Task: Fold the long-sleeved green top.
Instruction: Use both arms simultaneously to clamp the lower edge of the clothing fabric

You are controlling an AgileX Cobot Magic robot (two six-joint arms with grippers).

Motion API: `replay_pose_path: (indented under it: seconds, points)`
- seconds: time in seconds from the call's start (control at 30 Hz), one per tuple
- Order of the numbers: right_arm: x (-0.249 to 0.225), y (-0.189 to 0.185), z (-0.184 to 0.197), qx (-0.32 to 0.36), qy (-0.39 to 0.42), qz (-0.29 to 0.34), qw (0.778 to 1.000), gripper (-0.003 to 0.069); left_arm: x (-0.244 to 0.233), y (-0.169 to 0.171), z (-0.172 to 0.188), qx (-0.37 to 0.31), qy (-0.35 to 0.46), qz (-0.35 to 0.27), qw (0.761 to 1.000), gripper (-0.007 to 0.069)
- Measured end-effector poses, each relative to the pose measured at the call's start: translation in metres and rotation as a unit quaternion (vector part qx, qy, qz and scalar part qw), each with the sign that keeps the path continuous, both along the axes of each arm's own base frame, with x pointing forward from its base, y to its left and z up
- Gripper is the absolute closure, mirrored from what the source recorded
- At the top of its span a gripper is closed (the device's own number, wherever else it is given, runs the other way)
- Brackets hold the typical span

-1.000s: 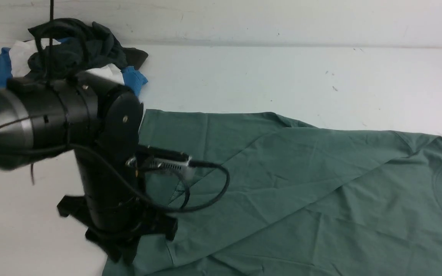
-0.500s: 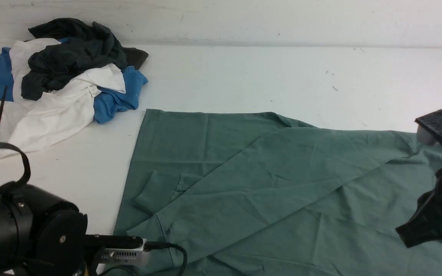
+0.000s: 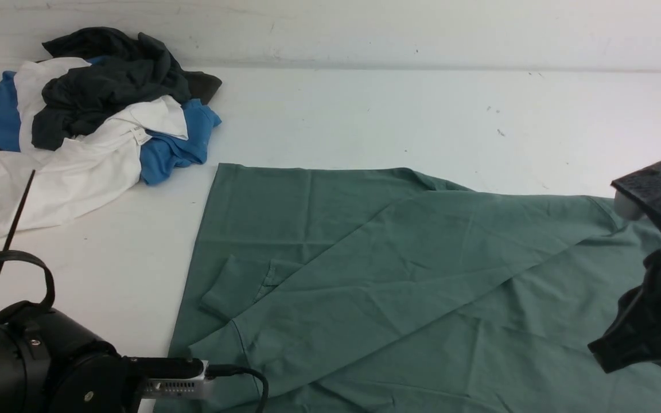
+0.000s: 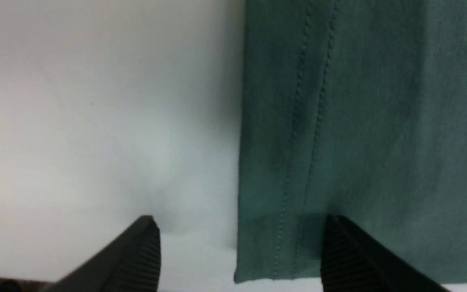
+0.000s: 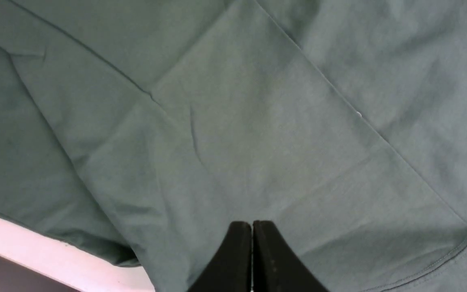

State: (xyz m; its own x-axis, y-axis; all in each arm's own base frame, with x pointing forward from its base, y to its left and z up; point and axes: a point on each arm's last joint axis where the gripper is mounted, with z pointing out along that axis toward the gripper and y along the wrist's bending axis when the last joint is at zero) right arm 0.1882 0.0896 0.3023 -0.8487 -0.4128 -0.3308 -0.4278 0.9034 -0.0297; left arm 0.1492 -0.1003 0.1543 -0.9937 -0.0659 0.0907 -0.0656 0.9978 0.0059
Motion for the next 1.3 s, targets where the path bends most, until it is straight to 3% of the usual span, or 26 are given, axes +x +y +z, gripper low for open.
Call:
replay_pose_path:
  seconds: [0.2, 0.3, 0.43, 0.5, 0.7, 0.8, 0.93, 1.0, 1.17, 1.3]
  points:
    - [0.000, 0.000, 0.000, 0.002, 0.001, 0.000, 1.000, 0.0657, 0.001, -0.005, -0.007, -0.005, 0.029, 0.020, 0.999, 0.0193]
    - [0.000, 0.000, 0.000, 0.002, 0.002, 0.000, 1.000, 0.0657, 0.003, -0.008, -0.008, -0.012, 0.036, 0.004, 0.999, 0.0286]
    - [-0.002, 0.001, -0.001, 0.002, 0.012, 0.014, 1.000, 0.0657, 0.003, -0.011, -0.008, -0.024, 0.038, -0.002, 0.999, 0.0526]
    - [-0.005, 0.004, -0.001, 0.008, 0.021, 0.041, 0.999, 0.0657, 0.003, -0.011, -0.008, -0.025, 0.040, -0.005, 0.999, 0.0583]
    - [-0.016, 0.016, -0.012, 0.049, 0.056, 0.117, 0.990, 0.0655, -0.004, -0.006, -0.001, -0.024, 0.042, -0.013, 0.999, 0.0599]
    - [-0.036, 0.022, -0.041, 0.028, 0.108, 0.157, 0.981, 0.0617, -0.011, -0.002, 0.016, -0.035, 0.020, -0.016, 0.999, 0.0599]
    - [-0.055, 0.021, -0.072, -0.018, 0.134, 0.197, 0.971, 0.0524, -0.015, 0.001, 0.028, -0.049, -0.004, -0.012, 0.999, 0.0599]
    - [-0.067, 0.023, -0.091, -0.033, 0.133, 0.221, 0.966, 0.0404, -0.018, 0.003, 0.033, -0.055, -0.014, -0.006, 0.998, 0.0599]
    - [-0.074, 0.026, -0.110, -0.032, 0.093, 0.249, 0.964, 0.0232, -0.020, 0.004, 0.033, -0.055, -0.013, -0.001, 0.998, 0.0599]
    - [-0.073, 0.026, -0.118, -0.034, 0.073, 0.254, 0.964, 0.0190, -0.020, 0.004, 0.033, -0.055, -0.014, 0.001, 0.998, 0.0599]
